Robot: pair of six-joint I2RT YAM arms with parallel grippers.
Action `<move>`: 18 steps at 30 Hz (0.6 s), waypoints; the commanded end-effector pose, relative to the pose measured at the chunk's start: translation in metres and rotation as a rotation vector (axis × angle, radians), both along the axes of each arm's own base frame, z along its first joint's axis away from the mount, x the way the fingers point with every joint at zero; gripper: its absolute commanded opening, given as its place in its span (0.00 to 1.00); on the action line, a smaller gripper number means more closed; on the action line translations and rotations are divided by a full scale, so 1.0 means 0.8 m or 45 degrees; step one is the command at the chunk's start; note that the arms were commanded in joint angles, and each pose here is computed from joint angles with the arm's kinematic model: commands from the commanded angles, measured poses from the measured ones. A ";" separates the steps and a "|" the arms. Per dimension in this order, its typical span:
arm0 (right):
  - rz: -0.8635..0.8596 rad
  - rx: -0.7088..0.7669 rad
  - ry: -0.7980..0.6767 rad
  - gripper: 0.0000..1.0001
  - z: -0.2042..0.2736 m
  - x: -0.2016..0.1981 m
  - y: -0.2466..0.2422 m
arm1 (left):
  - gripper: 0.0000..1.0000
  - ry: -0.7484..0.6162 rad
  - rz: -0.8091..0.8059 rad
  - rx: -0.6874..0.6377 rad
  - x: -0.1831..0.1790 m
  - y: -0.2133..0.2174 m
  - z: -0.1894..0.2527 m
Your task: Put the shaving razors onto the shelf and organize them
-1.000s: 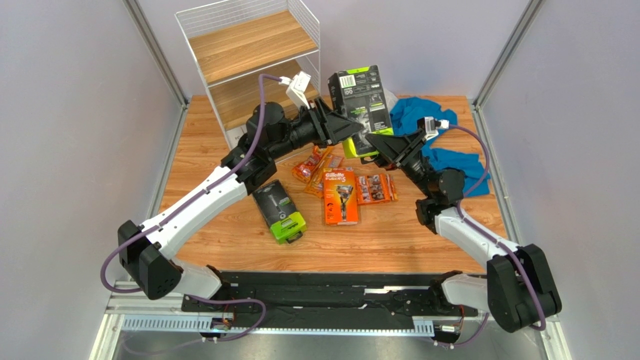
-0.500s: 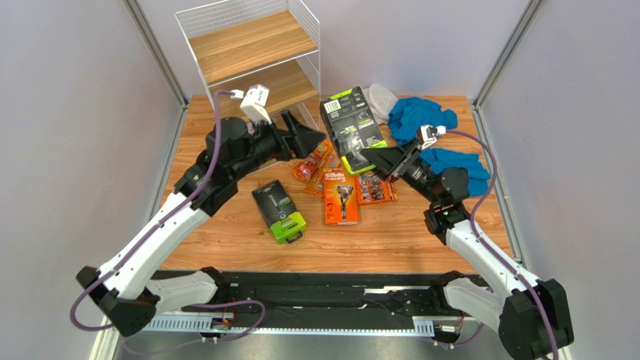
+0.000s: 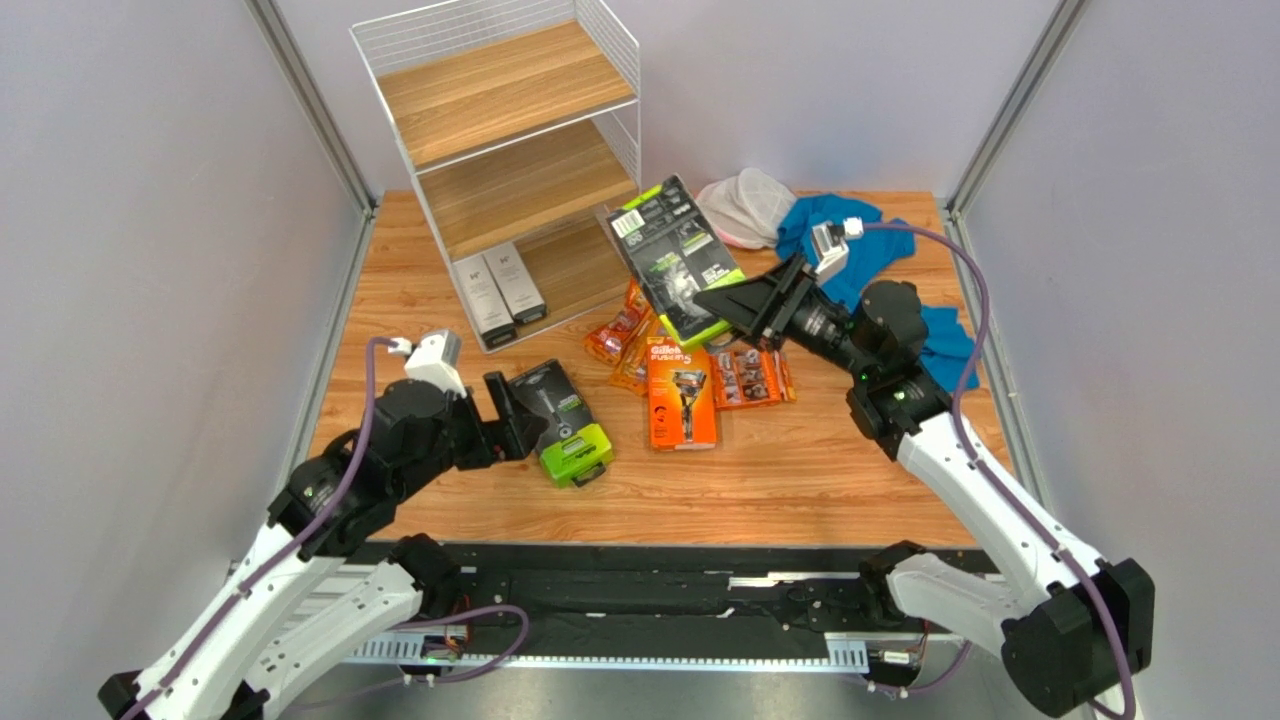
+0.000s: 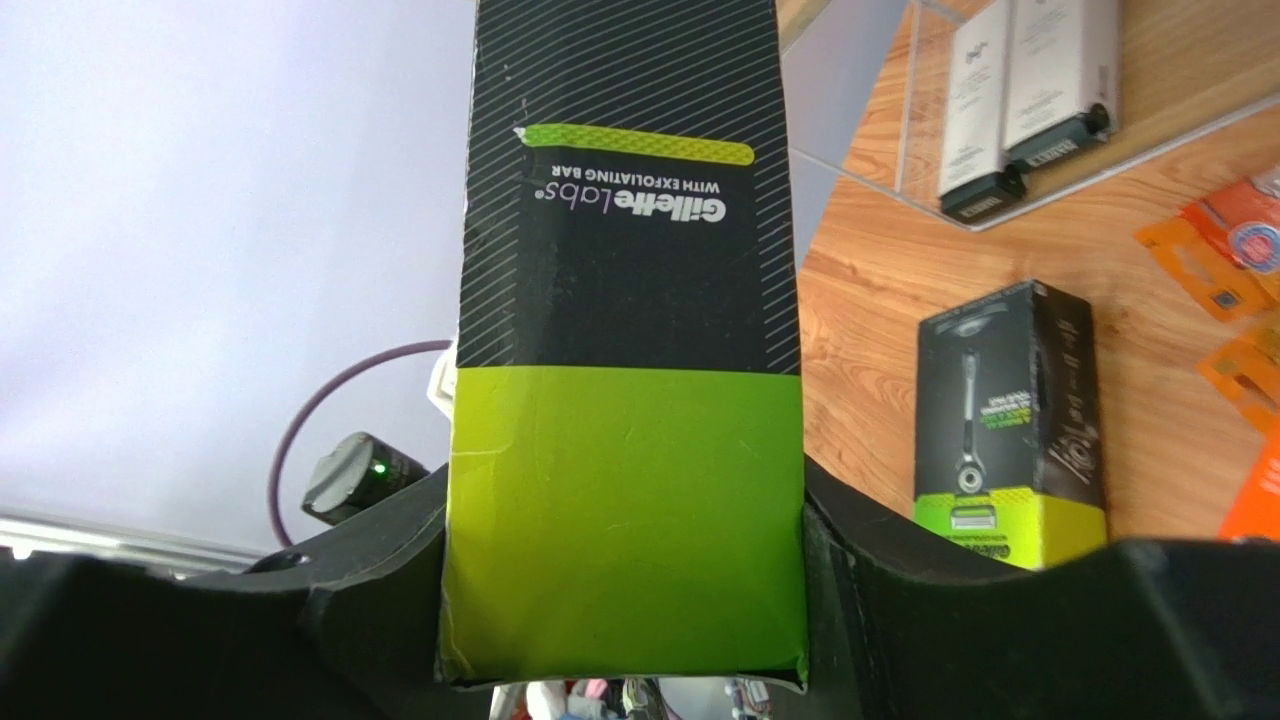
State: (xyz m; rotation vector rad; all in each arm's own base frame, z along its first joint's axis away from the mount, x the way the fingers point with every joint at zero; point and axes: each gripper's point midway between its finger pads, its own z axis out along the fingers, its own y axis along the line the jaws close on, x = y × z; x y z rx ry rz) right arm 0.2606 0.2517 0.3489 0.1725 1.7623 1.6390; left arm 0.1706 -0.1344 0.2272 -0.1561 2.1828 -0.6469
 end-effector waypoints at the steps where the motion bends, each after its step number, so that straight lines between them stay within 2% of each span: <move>1: 0.067 0.031 -0.279 0.05 0.094 -0.004 0.025 | 0.99 0.108 0.002 -0.009 -0.021 0.006 -0.025; 9: 0.140 0.081 -0.366 0.04 0.169 0.032 0.068 | 0.97 0.196 -0.065 -0.034 -0.033 -0.007 -0.056; 11: 0.172 0.072 -0.344 0.03 0.164 0.049 0.091 | 0.96 0.204 -0.076 -0.058 -0.035 -0.012 -0.061; 12: 0.178 0.096 -0.385 0.03 0.187 0.049 0.094 | 0.96 0.199 -0.084 -0.070 -0.035 -0.013 -0.060; 17: 0.239 0.121 -0.377 0.02 0.197 0.074 0.143 | 0.96 0.206 -0.103 -0.087 -0.039 -0.016 -0.063; 18: 0.253 0.099 -0.331 0.02 0.177 0.091 0.160 | 0.96 0.212 -0.125 -0.103 -0.043 -0.019 -0.062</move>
